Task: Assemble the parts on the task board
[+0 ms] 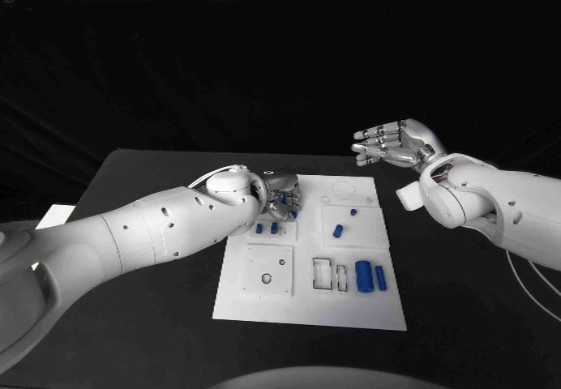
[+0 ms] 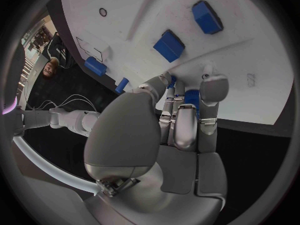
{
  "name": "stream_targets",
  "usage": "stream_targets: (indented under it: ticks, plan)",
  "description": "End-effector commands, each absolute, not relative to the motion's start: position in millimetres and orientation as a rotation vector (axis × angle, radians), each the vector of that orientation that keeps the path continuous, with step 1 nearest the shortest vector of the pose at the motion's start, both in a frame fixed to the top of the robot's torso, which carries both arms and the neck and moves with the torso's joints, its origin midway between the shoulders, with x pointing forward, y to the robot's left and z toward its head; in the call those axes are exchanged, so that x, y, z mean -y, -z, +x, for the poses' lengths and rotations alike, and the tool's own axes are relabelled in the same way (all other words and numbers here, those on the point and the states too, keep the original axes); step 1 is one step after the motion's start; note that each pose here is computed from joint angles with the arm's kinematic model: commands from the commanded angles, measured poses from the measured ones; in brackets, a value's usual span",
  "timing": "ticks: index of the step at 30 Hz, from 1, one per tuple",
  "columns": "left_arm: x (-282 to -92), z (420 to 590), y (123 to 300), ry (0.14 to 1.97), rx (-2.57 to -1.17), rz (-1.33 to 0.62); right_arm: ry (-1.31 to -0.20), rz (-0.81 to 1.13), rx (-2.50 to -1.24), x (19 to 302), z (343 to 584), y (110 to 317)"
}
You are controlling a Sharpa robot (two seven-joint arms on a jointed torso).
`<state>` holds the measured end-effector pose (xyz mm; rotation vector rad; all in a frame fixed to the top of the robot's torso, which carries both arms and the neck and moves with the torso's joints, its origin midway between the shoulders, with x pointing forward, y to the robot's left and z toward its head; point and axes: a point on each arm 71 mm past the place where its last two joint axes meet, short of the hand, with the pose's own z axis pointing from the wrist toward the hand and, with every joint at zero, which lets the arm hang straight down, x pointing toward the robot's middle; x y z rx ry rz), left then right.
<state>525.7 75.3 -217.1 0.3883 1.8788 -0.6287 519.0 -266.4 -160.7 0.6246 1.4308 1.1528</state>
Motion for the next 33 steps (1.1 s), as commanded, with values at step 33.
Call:
stream_targets:
  ticks: [33]
  plan:
    - [-101.2, 521.3, 209.9, 0.697, -1.843, 0.251, -1.163, 0.608, -1.440, 266, 519, 161]
